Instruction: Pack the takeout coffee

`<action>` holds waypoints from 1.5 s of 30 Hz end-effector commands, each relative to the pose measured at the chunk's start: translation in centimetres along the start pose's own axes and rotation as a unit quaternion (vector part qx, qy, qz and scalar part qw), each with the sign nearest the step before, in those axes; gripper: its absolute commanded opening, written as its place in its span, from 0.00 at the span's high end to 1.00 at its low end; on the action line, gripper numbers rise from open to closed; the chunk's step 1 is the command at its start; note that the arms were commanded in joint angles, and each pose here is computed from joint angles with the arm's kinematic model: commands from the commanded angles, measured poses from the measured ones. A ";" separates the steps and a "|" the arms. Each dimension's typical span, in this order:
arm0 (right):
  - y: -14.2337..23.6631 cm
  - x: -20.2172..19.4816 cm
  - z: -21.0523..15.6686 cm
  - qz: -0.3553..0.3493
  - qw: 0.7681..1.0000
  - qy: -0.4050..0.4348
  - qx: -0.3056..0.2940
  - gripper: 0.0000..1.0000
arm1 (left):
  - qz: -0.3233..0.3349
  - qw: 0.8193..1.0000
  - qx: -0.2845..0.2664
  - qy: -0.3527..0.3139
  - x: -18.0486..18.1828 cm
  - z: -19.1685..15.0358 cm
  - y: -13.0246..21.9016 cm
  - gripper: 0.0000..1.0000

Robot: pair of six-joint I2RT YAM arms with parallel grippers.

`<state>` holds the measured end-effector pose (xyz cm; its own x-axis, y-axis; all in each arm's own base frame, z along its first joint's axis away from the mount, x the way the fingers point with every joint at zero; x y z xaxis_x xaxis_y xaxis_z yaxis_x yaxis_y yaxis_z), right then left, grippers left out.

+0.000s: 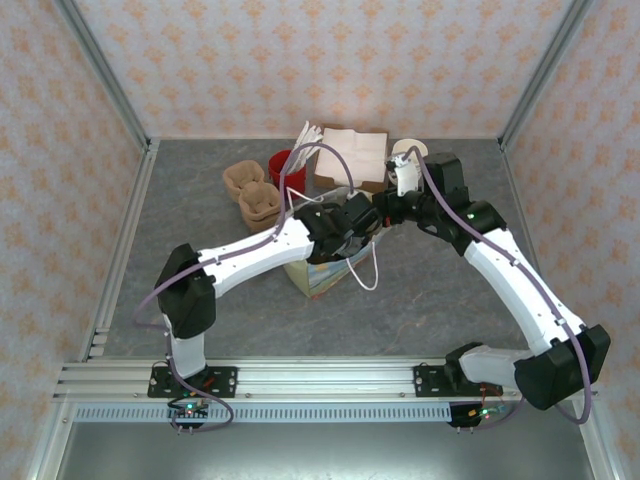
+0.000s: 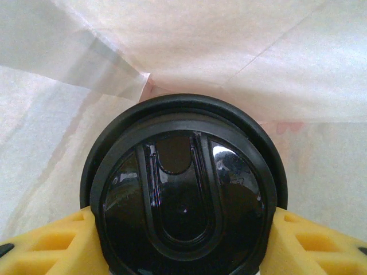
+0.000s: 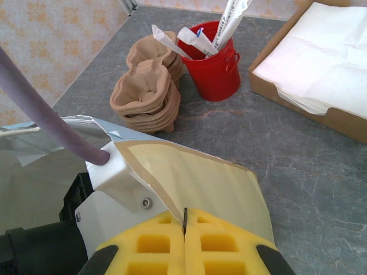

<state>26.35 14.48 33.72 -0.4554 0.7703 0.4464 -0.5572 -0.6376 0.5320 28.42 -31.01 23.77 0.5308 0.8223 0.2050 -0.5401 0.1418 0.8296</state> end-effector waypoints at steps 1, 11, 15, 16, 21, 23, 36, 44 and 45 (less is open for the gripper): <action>-0.1 0.1 -0.1 0.016 1.000 -0.015 0.002 1.00 | 0.008 1.000 0.015 0.017 0.7 0.3 -0.7 0.42; 0.2 -1.1 0.2 -0.004 0.999 -0.041 -0.014 0.86 | -0.004 0.998 0.048 0.027 1.3 0.9 -2.2 0.42; 0.8 -1.7 0.0 -0.014 0.998 -0.054 -0.031 0.77 | -0.014 0.998 0.054 0.032 1.6 1.4 -2.7 0.42; 0.8 -1.9 -0.1 -0.018 0.998 -0.056 -0.032 0.74 | -0.017 0.998 0.056 0.034 1.6 1.5 -2.8 0.42; 2.0 -2.0 -0.3 -0.033 0.997 -0.056 -0.047 0.63 | -0.022 0.997 0.068 0.036 1.7 2.0 -3.6 0.42; 2.3 -2.0 -0.3 -0.037 0.996 -0.057 -0.052 0.60 | -0.021 0.996 0.073 0.039 1.9 2.2 -3.9 0.42; 3.7 -2.0 -0.8 -0.055 0.993 -0.070 -0.076 0.58 | -0.027 0.989 0.129 0.068 3.4 2.5 -6.1 0.43; 4.3 -1.9 -1.4 -0.059 0.992 -0.075 -0.080 0.57 | -0.035 0.984 0.158 0.069 3.3 2.1 -7.7 0.44; 4.3 -1.9 -1.5 -0.058 0.992 -0.077 -0.080 0.57 | -0.036 0.984 0.161 0.069 3.2 2.0 -8.0 0.44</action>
<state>24.06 10.56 34.16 -0.2966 0.8168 0.4949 -0.6925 -0.5408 0.4775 36.01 -31.38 22.18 0.4571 0.8875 0.0578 -0.3720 0.1318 0.9188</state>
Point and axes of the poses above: each hand's point on the last joint's axis, 136 mm out from that joint toward the fingers, its own y axis back along the fingers, its own x axis along the line the jaws close on, z = x × y, the point moved 9 cm from there along y, back along the fingers, and after that the axes turned 9 degrees about -y, right-handed, at the moved point
